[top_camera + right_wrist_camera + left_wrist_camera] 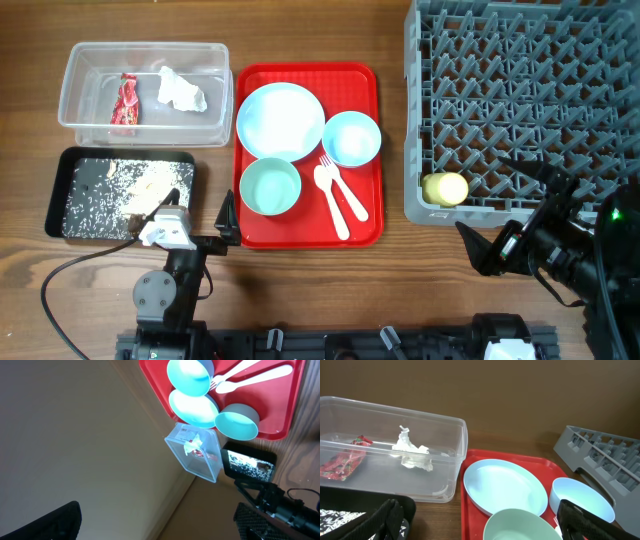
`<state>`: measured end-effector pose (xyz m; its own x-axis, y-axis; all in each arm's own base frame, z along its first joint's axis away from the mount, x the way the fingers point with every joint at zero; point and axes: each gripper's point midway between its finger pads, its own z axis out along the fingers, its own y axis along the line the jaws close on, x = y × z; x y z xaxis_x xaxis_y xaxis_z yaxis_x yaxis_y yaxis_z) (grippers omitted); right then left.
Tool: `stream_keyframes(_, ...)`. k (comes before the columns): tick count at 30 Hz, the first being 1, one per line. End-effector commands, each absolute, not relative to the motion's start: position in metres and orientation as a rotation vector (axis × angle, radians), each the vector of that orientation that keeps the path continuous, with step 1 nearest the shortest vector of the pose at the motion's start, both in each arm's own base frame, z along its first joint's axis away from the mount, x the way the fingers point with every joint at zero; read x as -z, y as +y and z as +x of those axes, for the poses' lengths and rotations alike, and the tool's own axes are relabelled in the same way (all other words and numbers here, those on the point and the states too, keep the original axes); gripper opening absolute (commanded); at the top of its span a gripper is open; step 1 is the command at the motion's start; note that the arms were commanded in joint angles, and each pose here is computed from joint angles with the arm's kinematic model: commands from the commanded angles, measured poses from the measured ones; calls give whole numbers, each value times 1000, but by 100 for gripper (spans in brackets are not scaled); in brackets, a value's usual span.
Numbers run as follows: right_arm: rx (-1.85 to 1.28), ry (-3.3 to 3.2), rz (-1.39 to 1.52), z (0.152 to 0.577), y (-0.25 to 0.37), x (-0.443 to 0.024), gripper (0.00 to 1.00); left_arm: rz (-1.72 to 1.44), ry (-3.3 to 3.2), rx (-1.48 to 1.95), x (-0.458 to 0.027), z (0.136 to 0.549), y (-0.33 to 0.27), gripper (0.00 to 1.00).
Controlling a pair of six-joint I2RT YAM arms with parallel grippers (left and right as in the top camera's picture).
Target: Sort waste into correct bins and load items into the dishwasher rack
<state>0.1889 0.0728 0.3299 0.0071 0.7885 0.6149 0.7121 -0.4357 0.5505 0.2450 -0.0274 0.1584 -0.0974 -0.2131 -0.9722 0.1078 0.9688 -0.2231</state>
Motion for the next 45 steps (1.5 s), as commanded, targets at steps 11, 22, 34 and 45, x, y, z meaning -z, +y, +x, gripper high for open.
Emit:
stream_keyframes(11,-1471,1590,2119,196,72,-342,100,-69,1652,258,-156,245,-27,100)
stream_keyframes(22,-1470,1591,2120,196,72,-341,100,-69,1652,258,-156,245,-27,100)
stream_keyframes(34,-1400,1675,1440,236,60,-392,100,-69,1652,258,-156,245,-27,100)
stream_keyframes(45,-1235,1886,-302,260,144,-416,100,-69,1652,258,-156,245,-27,100)
